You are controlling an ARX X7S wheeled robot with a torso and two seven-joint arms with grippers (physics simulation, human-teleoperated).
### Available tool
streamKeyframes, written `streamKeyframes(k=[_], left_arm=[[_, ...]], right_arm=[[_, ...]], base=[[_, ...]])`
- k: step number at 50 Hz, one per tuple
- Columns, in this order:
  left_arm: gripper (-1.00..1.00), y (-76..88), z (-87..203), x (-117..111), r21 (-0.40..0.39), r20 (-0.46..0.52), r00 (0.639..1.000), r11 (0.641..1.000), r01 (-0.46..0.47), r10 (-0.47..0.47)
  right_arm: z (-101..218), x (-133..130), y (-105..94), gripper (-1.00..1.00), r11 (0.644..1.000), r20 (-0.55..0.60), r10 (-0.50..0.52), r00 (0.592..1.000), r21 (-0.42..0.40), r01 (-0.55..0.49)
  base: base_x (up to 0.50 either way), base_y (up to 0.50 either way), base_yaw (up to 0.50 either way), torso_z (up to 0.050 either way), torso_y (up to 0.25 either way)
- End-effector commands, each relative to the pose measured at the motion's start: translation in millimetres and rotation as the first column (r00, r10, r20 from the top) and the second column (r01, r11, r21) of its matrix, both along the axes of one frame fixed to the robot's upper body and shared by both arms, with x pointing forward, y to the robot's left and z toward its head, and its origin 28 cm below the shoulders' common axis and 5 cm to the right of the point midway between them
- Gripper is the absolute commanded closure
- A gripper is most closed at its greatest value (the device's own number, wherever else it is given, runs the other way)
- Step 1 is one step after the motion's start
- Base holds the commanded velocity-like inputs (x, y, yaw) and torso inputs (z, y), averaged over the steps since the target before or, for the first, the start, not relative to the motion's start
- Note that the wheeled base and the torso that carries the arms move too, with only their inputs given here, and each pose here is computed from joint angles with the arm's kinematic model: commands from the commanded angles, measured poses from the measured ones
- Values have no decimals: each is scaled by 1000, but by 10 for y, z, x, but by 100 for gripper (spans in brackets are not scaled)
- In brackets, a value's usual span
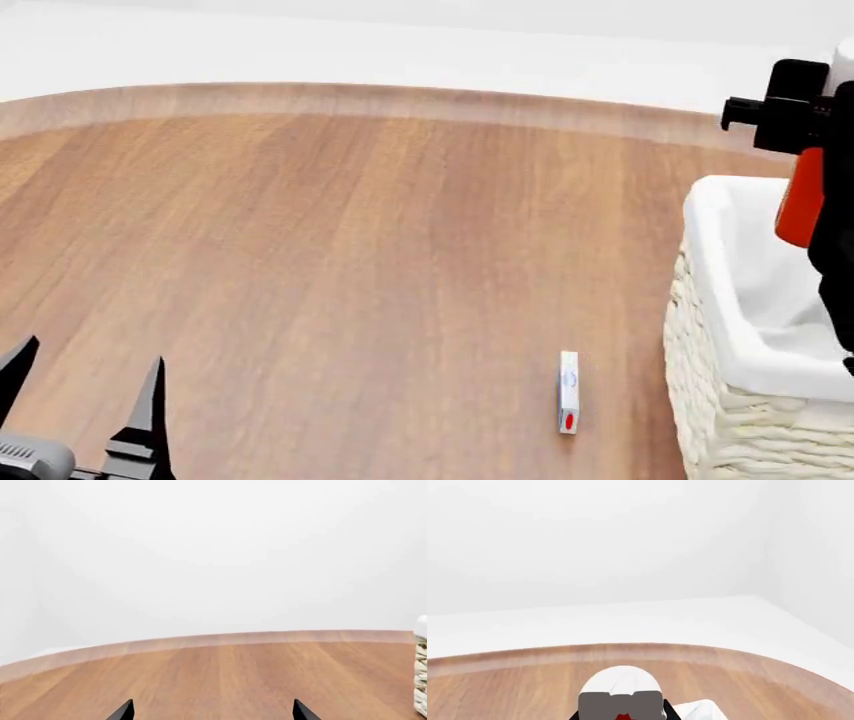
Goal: Pick up the ketchup, and put it in the basket.
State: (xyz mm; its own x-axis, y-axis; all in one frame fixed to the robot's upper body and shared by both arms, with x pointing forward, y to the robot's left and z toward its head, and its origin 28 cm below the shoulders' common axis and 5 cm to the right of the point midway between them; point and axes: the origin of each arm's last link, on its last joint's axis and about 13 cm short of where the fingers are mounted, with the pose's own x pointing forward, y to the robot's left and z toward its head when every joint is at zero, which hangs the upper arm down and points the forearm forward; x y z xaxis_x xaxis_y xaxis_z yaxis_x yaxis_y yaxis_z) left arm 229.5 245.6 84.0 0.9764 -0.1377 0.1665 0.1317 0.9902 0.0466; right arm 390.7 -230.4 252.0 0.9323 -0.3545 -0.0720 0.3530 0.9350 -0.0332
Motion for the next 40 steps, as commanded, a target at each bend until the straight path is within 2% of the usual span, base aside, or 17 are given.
streamKeyframes(k=[1,17,37,38,40], left_arm=[[-100,35,-31,-31,-5,-6,1000,1000,-4,4],[-100,43,-61,-48,-12,-17,1000,1000,2,-2],[-100,61,-107,-80,-17,-25,1000,1000,4,-4],[-100,61,-107,-80,-17,-25,1000,1000,4,-4],[-100,66,-110,-85,-19,-26,1000,1000,4,-4]], right_arm=[[-203,69,-57,100,1000,-23,-27,999,6,27],[-319,82,-128,100,998,-40,-60,997,29,61],[-535,131,-102,100,998,-71,-52,996,43,55],[-537,132,-102,100,995,-60,-49,997,83,54],[-541,126,-109,100,993,-55,-54,997,104,60]], base=[[0,0,0,0,0],[0,0,0,0,1],[0,0,0,0,1],[0,0,0,0,0],[0,0,0,5,0]])
